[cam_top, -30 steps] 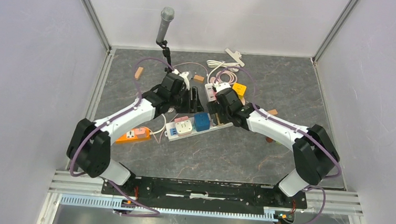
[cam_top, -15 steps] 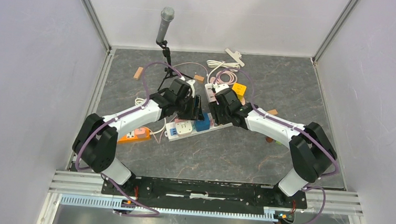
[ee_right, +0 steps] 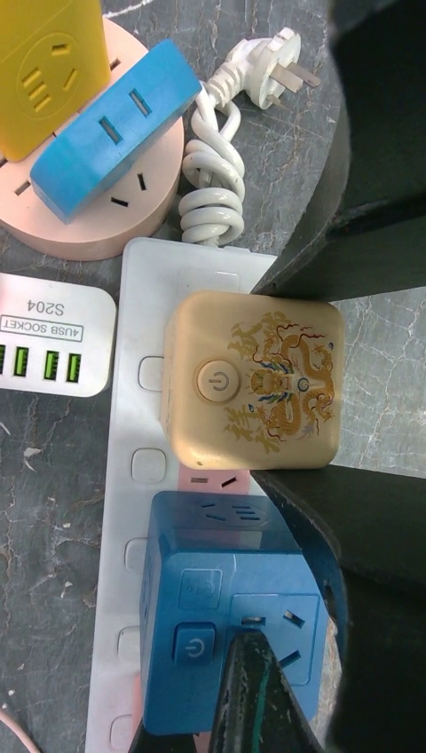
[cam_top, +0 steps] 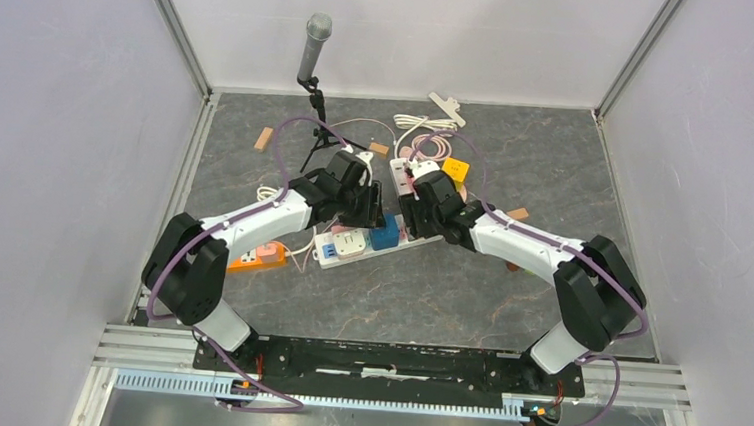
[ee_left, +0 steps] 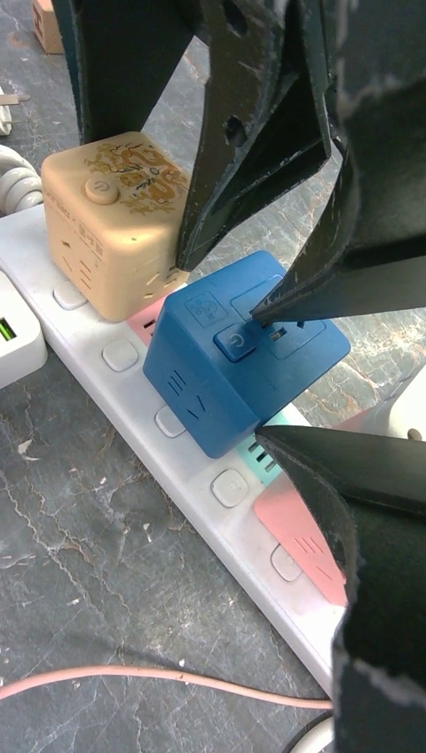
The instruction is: Pull the plug off the socket
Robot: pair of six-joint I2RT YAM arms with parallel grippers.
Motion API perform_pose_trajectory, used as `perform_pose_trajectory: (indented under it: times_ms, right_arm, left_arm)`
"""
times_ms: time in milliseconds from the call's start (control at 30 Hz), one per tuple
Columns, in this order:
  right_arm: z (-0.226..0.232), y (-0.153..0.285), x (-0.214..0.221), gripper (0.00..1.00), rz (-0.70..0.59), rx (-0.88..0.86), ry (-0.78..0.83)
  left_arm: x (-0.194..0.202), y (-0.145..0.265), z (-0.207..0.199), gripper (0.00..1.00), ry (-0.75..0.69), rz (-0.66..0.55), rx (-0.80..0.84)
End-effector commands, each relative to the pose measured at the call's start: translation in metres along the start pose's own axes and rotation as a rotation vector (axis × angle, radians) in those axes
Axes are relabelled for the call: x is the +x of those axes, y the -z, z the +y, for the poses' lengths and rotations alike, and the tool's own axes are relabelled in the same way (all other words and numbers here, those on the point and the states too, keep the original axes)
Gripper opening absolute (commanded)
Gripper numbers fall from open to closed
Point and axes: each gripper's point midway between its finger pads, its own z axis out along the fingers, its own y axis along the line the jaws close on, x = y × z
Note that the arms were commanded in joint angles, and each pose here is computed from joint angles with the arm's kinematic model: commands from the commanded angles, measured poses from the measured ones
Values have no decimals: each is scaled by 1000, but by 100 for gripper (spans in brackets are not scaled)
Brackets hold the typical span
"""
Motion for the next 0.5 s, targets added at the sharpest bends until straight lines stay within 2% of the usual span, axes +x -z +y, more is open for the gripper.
perform_pose_trajectory:
  times_ms: [0,67,133,367,467]
  right_arm:
    - [15,11,-24,0,-107,16,93]
    - [10,9,-22,0,-90,90,180]
    - [9,10,-23,0,-84,96,181]
    - [24,23,-37,0,-144,-123,-13]
    - [23,18,-34,0,-132,-106,5]
  left_arm:
    - [31,-15,31,50,-44,109,-115]
    - [34,-16,34,49,-55,116,-124]
    - [36,-15,36,48,-66,121,-128]
    - [46,-17,42,46,-76,159,-151]
    - [49,-18,42,46,-65,167,-153]
